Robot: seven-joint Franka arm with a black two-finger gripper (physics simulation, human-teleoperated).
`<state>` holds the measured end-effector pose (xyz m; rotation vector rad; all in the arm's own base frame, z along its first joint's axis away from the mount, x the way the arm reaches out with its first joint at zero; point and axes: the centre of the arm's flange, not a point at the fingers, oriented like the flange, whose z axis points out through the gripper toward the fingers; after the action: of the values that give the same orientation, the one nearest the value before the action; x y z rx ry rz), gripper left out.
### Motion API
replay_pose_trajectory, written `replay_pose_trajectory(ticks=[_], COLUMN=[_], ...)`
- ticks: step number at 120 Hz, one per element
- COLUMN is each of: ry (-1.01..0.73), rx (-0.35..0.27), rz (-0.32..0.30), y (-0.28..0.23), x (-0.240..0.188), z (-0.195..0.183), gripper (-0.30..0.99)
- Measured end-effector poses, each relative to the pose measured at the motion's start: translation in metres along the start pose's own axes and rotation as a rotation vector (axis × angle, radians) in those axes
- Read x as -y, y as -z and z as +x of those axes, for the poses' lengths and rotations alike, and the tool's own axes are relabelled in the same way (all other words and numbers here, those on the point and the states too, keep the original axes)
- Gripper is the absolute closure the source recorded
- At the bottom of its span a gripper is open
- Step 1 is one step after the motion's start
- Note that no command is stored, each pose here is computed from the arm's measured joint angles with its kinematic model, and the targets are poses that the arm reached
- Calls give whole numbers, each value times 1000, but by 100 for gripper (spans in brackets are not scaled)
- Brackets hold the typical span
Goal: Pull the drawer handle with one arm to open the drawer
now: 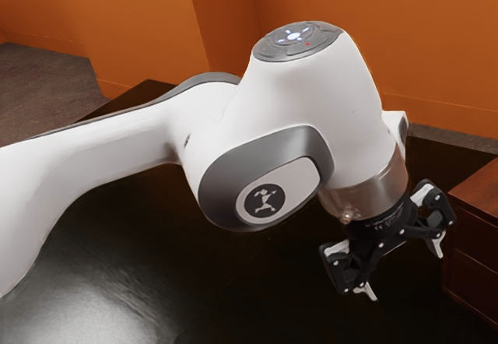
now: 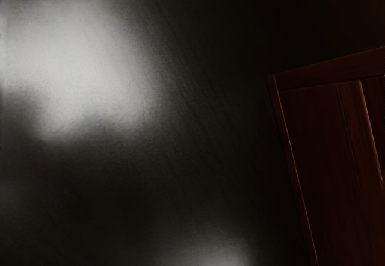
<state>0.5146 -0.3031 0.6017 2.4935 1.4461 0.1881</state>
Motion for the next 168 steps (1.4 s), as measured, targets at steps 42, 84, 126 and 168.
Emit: replay_pose_trajectory(ticks=[42,84,126,168], ry=[118,94,-19,-24], rx=[-20,42,137,120], rz=[66,-35,-167,-204], y=[-49,-63,-35,-49], x=[37,-6,-14,-46], z=[41,17,-66,-73], gripper=[0,0,0,0])
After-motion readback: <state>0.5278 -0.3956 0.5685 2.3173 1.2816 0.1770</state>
